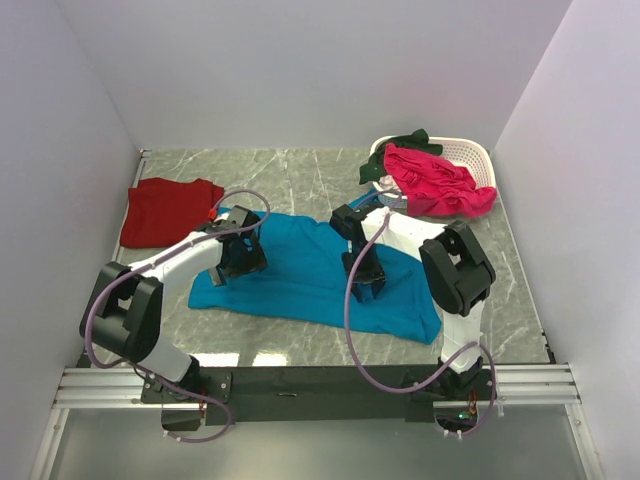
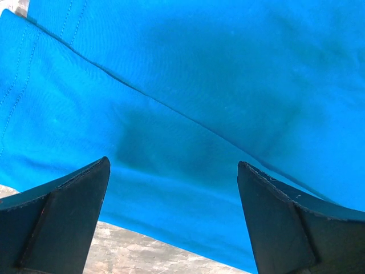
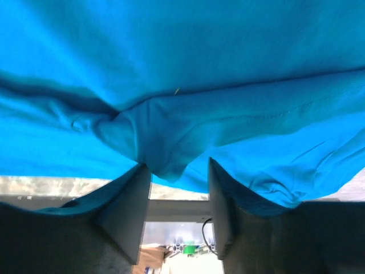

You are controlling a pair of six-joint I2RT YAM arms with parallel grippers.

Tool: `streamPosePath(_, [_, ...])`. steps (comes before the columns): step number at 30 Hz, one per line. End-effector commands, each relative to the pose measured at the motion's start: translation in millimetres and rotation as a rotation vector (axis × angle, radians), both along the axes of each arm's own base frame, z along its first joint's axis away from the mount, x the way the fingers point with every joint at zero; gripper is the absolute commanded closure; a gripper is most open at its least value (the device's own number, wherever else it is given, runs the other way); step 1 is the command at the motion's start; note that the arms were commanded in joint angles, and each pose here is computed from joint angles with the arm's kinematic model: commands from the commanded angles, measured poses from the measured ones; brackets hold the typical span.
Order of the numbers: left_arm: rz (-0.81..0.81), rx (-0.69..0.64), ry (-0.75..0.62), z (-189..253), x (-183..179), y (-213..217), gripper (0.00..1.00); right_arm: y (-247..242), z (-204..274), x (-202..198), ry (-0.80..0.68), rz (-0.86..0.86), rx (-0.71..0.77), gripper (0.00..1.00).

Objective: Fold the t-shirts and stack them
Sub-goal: Fold the tshirt

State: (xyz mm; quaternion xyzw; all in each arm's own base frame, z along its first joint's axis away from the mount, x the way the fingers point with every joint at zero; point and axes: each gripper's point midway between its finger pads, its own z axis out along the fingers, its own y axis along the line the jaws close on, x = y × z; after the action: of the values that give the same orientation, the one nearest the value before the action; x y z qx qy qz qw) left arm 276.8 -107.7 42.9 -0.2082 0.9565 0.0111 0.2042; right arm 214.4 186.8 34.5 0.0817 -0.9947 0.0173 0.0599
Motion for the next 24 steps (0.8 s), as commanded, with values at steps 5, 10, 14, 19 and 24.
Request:
streamPosePath(5, [0.013,-0.021,-0.046,11,5,-2,0.01,-4,-5,18,-0.074,0.038,-0.057,0.64])
streamPosePath(10, [0.022,-0.019,-0.034,6,-2,1,0.01,-6,-2,27,-0.092,0.064,-0.081,0.92])
streamPosePath(14, [0.027,-0.016,-0.028,4,-7,4,0.01,-10,1,37,-0.117,0.083,-0.117,0.96])
streamPosePath(19, [0.03,-0.012,-0.019,2,-13,7,0.01,-17,13,60,-0.181,0.119,-0.194,0.96])
streamPosePath(24, [0.026,-0.008,-0.015,-1,-16,8,0.01,-20,18,78,-0.213,0.144,-0.255,0.76])
